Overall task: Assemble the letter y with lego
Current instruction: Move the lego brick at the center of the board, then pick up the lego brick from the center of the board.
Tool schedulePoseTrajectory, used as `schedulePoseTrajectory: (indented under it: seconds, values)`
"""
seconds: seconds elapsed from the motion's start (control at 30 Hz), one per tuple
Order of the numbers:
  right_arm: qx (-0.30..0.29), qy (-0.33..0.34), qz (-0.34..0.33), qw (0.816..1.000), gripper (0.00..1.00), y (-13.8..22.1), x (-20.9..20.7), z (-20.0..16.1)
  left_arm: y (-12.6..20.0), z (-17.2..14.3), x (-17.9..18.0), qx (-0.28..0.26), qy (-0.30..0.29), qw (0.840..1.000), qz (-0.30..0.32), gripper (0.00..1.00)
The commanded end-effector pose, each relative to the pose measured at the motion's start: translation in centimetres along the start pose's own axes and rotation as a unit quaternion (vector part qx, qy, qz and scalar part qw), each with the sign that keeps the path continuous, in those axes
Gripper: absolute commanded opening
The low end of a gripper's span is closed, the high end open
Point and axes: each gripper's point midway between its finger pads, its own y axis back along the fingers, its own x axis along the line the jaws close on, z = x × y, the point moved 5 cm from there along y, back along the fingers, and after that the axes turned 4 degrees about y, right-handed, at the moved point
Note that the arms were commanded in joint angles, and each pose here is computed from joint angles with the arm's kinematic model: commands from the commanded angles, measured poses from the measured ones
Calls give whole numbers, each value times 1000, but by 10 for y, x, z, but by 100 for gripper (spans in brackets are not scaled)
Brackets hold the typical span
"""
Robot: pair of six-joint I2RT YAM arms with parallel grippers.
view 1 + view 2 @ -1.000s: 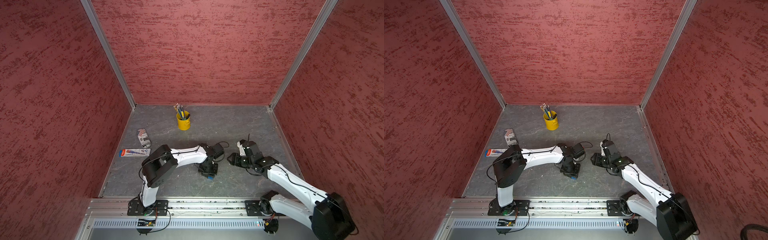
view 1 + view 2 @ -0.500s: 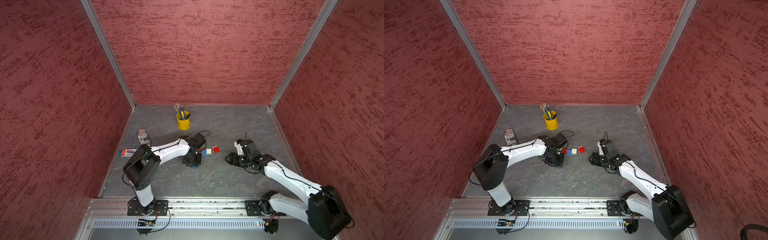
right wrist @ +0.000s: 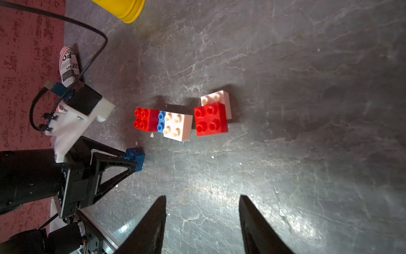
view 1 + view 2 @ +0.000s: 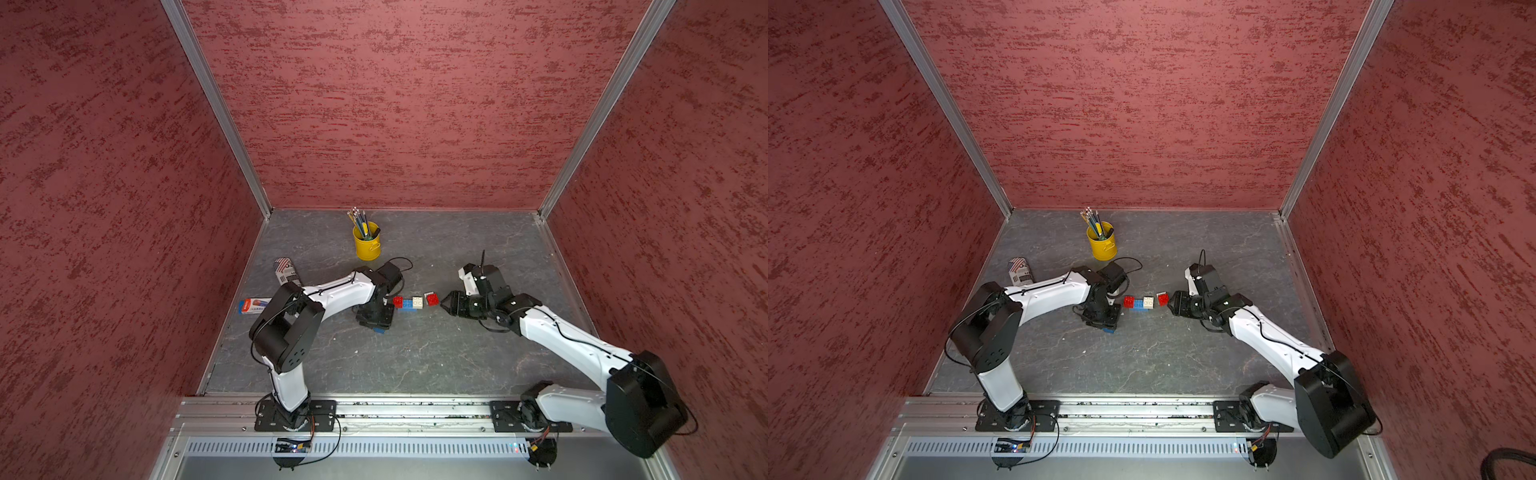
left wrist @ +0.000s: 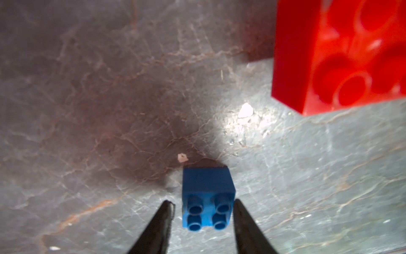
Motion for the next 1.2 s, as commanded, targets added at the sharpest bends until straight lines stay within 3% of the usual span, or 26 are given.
schedulePoseTrajectory:
  seconds: [0.0, 0.33, 0.5, 0.87, 1.17]
  values:
    - [-12, 25, -3, 1000, 56, 0, 7, 13, -3, 2, 3, -3, -5, 1000, 6, 54]
    - [14, 70, 35, 997, 60, -30, 30, 47, 36, -11, -3, -54, 18, 998, -32, 62]
    - [28, 82, 83, 993, 62, -56, 49, 60, 47, -29, 12, -103, 71, 990, -67, 63]
    - [98, 98, 102, 985, 66, -121, 55, 55, 33, -66, 41, -94, 157, 980, -80, 63]
    - [150, 112, 112, 976, 66, -139, 65, 27, 27, -71, 51, -84, 177, 978, -73, 63]
